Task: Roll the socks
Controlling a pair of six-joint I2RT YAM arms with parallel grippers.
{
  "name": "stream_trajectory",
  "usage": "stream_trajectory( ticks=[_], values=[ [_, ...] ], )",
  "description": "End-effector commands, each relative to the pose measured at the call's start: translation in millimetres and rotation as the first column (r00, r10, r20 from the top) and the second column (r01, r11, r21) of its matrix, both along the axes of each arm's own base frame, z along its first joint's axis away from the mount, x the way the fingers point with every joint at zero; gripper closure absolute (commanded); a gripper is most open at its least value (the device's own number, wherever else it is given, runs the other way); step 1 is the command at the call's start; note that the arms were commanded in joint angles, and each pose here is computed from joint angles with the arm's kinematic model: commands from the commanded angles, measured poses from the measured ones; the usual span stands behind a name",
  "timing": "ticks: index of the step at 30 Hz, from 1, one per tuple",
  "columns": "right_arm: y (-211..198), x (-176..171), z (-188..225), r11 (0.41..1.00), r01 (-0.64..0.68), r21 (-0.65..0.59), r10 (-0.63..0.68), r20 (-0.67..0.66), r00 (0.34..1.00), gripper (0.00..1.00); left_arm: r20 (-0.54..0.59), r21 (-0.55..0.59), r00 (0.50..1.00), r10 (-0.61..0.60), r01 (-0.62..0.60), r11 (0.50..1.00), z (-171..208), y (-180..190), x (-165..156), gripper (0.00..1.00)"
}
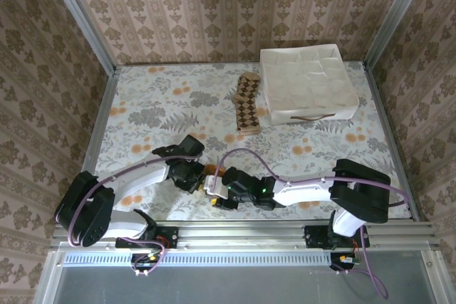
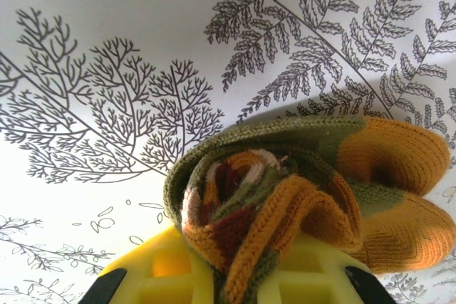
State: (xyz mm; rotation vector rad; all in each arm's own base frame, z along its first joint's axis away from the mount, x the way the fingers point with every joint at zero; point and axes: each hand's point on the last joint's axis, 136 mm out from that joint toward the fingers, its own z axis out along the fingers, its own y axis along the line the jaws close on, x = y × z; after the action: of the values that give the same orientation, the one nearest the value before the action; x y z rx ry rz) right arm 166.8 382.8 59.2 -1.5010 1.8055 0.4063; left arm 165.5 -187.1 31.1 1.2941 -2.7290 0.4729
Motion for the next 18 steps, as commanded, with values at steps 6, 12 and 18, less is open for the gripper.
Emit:
stream_trajectory(
  ticks=[6,12,18],
  values=[
    [8,33,-2,0.990,0.067,-0.124,-0.040,0.213,0.976,0.47,-0.178,0.150,0.984,0.003,0.024,0.988,-22,33,-39,1.00],
    [8,35,-30,0.976,0.078,-0.202,-0.041,0.184,0.982,0.53,-0.154,0.120,0.988,-0.001,0.019,0.993,-20,30,-35,1.00],
    [-6,35,-54,0.959,0.129,-0.254,-0.112,0.080,0.991,0.94,-0.061,0.083,0.998,0.004,0.001,0.997,-2,35,-20,0.73]
  ],
)
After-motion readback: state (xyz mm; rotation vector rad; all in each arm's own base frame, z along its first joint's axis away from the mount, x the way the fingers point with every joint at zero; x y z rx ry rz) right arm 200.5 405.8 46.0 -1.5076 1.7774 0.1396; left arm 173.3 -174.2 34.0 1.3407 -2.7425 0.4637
